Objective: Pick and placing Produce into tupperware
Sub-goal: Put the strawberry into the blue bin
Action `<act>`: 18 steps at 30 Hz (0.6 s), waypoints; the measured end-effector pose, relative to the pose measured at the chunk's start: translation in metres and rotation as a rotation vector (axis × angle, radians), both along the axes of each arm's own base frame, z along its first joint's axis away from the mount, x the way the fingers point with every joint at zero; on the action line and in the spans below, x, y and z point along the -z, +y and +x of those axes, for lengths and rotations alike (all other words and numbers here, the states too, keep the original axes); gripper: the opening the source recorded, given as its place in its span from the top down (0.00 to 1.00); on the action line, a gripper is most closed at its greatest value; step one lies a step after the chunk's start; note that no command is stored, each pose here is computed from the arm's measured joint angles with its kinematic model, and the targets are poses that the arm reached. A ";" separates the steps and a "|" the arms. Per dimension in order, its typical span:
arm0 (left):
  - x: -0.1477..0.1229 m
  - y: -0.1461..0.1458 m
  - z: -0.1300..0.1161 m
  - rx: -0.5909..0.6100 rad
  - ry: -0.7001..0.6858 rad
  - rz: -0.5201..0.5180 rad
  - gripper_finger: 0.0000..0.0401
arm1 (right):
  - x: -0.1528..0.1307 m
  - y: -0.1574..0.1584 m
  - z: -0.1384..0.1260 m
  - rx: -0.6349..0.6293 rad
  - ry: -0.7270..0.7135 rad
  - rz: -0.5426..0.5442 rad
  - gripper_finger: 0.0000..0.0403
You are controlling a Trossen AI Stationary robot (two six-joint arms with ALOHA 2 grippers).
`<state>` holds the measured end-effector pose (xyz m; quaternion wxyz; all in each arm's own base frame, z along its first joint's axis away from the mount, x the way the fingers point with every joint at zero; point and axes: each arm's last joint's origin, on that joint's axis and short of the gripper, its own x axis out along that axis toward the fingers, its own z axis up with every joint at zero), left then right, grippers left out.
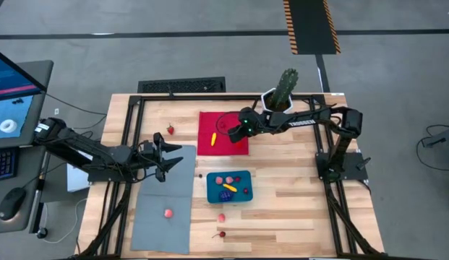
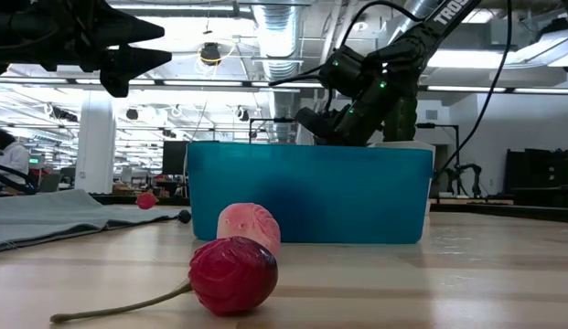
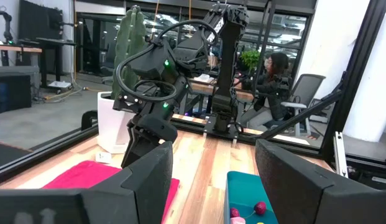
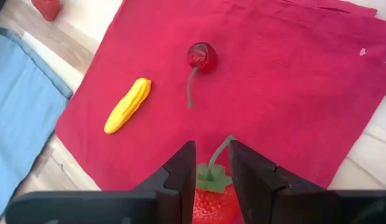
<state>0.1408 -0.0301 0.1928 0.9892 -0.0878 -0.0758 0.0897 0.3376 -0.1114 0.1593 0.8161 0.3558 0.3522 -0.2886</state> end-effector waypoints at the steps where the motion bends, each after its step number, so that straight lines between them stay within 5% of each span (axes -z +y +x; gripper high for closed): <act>1: 0.000 0.000 0.000 0.000 0.000 0.000 0.45 | 0.000 0.000 0.000 0.001 0.000 0.001 0.70; 18: 0.000 0.000 0.000 0.001 -0.001 -0.003 0.45 | 0.002 -0.008 -0.005 0.026 -0.007 0.081 0.70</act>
